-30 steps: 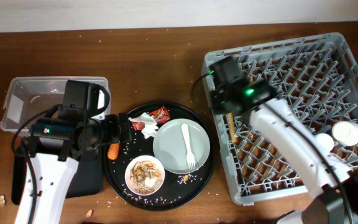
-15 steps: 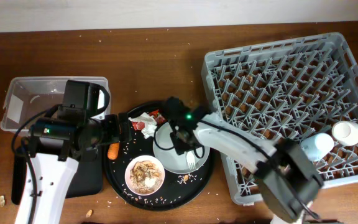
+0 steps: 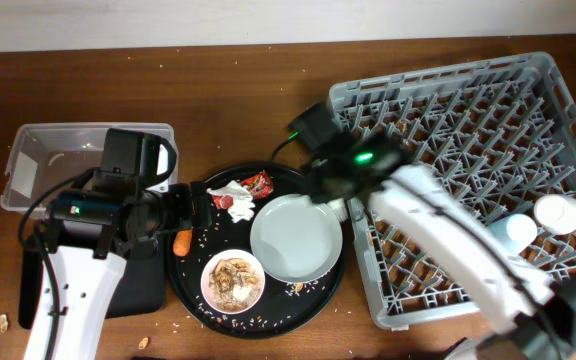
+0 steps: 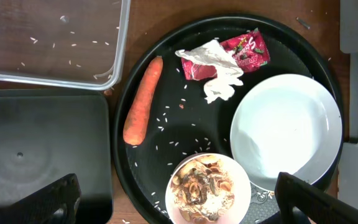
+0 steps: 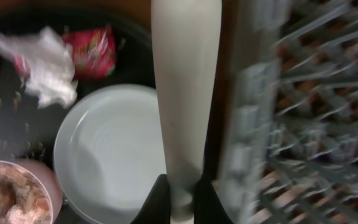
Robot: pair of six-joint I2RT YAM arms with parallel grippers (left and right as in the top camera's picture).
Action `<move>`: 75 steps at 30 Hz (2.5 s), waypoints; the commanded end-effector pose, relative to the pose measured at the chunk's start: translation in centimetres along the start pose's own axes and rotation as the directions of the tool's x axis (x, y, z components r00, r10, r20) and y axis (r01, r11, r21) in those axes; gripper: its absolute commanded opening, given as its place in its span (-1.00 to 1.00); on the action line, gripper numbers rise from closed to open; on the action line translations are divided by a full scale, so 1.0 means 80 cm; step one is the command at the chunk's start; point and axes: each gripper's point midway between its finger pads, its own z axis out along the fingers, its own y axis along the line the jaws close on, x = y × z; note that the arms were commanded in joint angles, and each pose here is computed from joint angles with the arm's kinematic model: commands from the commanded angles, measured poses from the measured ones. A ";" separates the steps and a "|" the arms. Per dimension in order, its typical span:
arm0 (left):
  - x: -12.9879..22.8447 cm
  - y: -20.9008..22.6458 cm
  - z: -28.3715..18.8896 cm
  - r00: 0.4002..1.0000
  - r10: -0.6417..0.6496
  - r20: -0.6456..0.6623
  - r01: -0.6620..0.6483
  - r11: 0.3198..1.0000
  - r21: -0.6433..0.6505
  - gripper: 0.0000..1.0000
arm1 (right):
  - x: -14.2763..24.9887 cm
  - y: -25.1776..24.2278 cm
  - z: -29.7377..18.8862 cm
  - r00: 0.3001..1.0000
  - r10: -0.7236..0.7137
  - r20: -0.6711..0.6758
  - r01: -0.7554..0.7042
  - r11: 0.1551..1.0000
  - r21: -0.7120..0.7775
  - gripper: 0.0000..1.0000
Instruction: Sort waste into correct bins and load items into the dishwasher rack
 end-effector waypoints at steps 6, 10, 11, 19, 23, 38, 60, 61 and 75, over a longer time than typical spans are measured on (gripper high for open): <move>-0.001 0.004 -0.005 1.000 -0.012 0.019 0.012 1.000 -0.010 0.99 | 0.029 -0.106 0.085 0.982 0.018 -0.189 0.009 0.990 0.141 -0.40; -0.002 0.004 -0.005 1.000 -0.012 0.019 0.012 1.000 -0.010 0.99 | 0.005 -0.030 -0.011 0.998 -0.058 -0.021 0.057 0.996 -0.071 -0.04; -0.001 0.004 -0.005 1.000 -0.012 0.019 0.012 1.000 -0.010 0.99 | 0.023 -0.001 -0.013 0.995 -0.079 -0.062 0.070 0.990 -0.124 -0.06; -0.002 0.004 -0.005 1.000 -0.012 0.019 0.012 1.000 -0.010 0.99 | 0.182 0.088 0.095 0.851 -0.425 -0.307 0.378 0.903 -0.203 -0.09; -0.002 0.004 -0.005 1.000 -0.012 0.019 0.012 1.000 -0.010 0.99 | 0.214 0.110 0.111 0.806 -0.527 -0.267 0.479 0.848 -0.228 -0.06; -0.002 0.004 -0.005 1.000 -0.012 0.019 0.012 1.000 -0.010 0.99 | 0.217 0.077 0.123 0.725 0.520 -0.452 -0.545 0.834 0.086 0.14; -0.001 0.004 -0.005 1.000 -0.012 0.019 0.012 1.000 -0.010 0.99 | 0.122 0.024 0.126 0.827 0.532 -0.182 -0.536 0.844 0.036 -0.92; -0.001 0.004 -0.005 1.000 -0.012 0.019 0.012 1.000 -0.010 0.99 | 0.103 0.024 0.112 0.845 0.512 -0.155 -0.517 0.856 0.013 -0.92; -0.002 0.004 -0.005 1.000 -0.012 0.019 0.012 1.000 -0.010 0.99 | -0.040 -0.308 -0.114 0.986 0.061 0.158 -0.164 0.578 0.799 -0.92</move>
